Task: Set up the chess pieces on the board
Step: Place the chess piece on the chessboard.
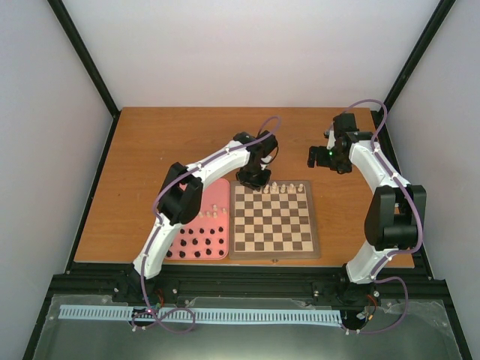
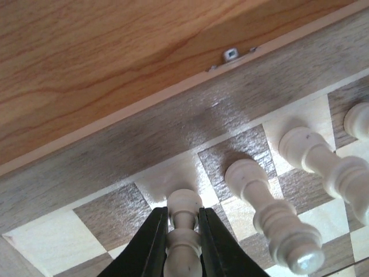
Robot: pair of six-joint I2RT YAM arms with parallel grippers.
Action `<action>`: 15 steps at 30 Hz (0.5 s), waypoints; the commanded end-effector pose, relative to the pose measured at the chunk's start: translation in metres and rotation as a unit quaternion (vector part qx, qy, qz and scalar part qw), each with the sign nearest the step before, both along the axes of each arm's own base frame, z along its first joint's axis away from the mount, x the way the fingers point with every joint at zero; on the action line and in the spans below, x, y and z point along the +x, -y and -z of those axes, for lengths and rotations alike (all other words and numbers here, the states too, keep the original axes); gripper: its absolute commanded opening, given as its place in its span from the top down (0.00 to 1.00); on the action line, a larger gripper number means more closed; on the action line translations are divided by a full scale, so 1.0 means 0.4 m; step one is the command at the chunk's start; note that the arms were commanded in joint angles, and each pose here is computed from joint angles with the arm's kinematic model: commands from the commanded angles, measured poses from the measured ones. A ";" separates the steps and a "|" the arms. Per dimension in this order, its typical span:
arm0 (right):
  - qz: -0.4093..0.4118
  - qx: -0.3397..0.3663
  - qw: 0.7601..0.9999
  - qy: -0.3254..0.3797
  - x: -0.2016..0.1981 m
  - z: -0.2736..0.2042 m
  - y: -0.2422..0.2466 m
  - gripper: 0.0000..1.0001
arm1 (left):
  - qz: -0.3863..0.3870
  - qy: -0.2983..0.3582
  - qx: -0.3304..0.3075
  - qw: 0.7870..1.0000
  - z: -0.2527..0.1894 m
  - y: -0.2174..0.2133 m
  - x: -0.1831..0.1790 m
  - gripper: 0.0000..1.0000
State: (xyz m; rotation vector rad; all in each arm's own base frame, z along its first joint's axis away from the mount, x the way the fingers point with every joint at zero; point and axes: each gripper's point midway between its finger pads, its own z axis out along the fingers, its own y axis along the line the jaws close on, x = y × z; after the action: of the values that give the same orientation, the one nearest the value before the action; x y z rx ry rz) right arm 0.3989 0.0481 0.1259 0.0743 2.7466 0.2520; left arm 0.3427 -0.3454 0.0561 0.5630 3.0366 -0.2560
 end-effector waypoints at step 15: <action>0.000 -0.002 1.000 0.004 0.013 0.001 0.009 0.00 | 0.006 0.006 0.009 1.000 0.006 0.016 0.011 0.88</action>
State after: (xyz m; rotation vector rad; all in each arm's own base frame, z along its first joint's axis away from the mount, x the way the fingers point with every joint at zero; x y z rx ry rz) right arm 0.3989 0.0481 0.1254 0.0739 2.7478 0.2518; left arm 0.3486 -0.3500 0.0528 0.5618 3.0291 -0.2559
